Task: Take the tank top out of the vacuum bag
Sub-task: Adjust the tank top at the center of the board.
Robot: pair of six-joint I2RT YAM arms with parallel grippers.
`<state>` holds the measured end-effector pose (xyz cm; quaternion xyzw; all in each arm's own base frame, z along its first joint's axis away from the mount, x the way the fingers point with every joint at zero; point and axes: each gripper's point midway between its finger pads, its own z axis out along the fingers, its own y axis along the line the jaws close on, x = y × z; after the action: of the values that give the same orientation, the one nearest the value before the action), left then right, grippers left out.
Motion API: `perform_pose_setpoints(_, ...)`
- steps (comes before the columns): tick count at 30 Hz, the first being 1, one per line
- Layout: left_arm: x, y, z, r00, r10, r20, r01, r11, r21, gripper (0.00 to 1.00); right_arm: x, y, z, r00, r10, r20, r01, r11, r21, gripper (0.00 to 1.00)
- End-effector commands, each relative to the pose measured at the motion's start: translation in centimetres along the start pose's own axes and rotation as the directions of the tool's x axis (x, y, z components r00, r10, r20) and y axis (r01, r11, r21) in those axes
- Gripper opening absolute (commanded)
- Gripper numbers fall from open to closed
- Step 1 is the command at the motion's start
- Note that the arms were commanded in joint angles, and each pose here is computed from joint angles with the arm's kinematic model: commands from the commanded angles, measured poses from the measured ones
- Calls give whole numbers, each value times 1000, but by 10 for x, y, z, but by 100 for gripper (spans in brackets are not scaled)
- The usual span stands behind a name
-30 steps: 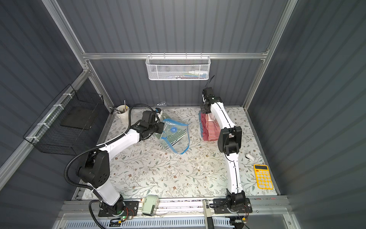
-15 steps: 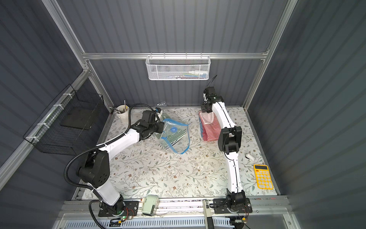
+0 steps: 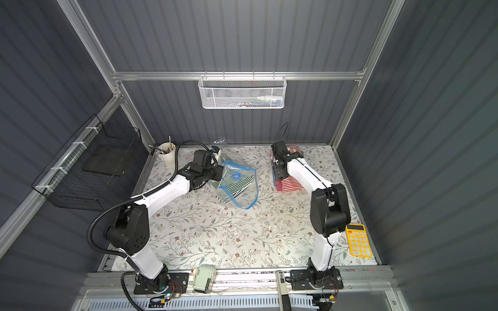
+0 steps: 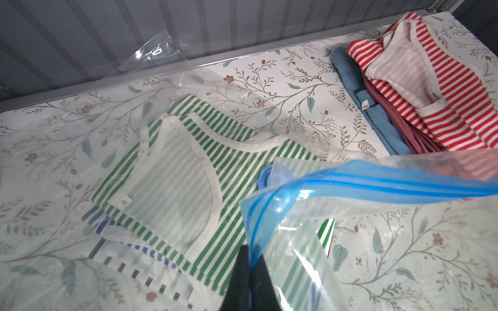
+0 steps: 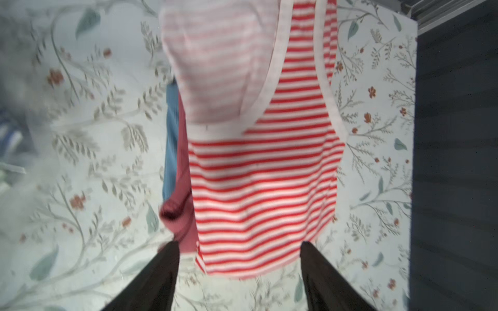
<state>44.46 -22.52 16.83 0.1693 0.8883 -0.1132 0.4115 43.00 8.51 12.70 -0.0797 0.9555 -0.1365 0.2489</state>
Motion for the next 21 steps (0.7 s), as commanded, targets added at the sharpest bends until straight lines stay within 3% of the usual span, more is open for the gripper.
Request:
perform_pose_setpoints(1, -5, -1, -5, 1000, -2, -3, 2, 1000, 7, 0, 27, 5, 3, 999, 22, -32, -21, 998, 51, 64)
perform_pose_setpoints(7, -7, -1, -7, 1000, 1, 2, -1, 1000, 4, 0, 51, 36, 12, 996, -55, -75, 58, 998, 30, 43)
perform_pose_setpoints(21, -8, 0, -9, 1000, 2, 8, -2, 1000, -2, 0, 52, 38, 50, 977, -134, -167, 163, 971, 175, 32)
